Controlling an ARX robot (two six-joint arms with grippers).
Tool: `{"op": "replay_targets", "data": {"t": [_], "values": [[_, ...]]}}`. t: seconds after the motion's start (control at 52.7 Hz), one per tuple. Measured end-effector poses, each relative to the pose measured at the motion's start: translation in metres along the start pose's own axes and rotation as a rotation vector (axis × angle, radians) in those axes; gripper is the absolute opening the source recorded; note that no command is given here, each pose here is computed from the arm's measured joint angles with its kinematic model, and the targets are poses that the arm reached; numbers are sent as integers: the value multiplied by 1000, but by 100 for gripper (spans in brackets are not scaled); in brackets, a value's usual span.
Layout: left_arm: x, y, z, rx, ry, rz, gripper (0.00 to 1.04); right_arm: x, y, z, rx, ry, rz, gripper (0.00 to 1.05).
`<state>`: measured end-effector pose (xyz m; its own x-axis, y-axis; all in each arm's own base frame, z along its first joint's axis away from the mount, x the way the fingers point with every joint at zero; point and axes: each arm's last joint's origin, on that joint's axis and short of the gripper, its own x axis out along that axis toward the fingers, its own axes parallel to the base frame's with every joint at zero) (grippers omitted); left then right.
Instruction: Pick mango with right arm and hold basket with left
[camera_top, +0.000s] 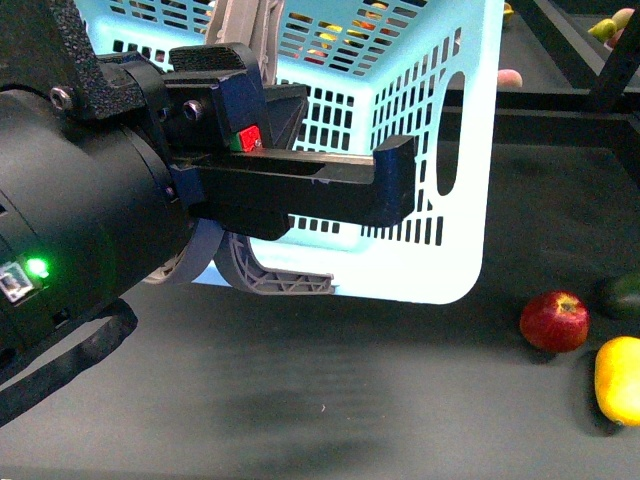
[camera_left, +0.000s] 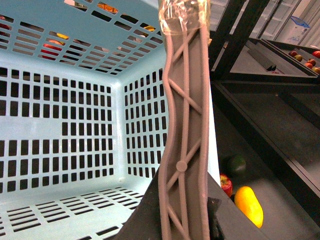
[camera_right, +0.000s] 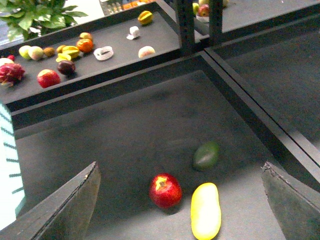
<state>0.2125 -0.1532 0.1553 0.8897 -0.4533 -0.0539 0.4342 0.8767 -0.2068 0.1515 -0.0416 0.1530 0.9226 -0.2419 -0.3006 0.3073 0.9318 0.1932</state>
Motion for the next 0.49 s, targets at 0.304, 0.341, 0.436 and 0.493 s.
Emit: {"op": "replay_targets", "data": {"t": [0.304,0.341,0.436,0.493], "values": [[0,0,0,0,-1,4,7,77,-35,-37,70,257,-73,96],[0,0,0,-1,-1,4,7,85,-39,-45,69,283,-83,96],[0,0,0,-1,0,1,7,98,-48,-61,66,325,-101,96],[0,0,0,-1,0,0,7,105,-53,-71,60,347,-111,96]]}}
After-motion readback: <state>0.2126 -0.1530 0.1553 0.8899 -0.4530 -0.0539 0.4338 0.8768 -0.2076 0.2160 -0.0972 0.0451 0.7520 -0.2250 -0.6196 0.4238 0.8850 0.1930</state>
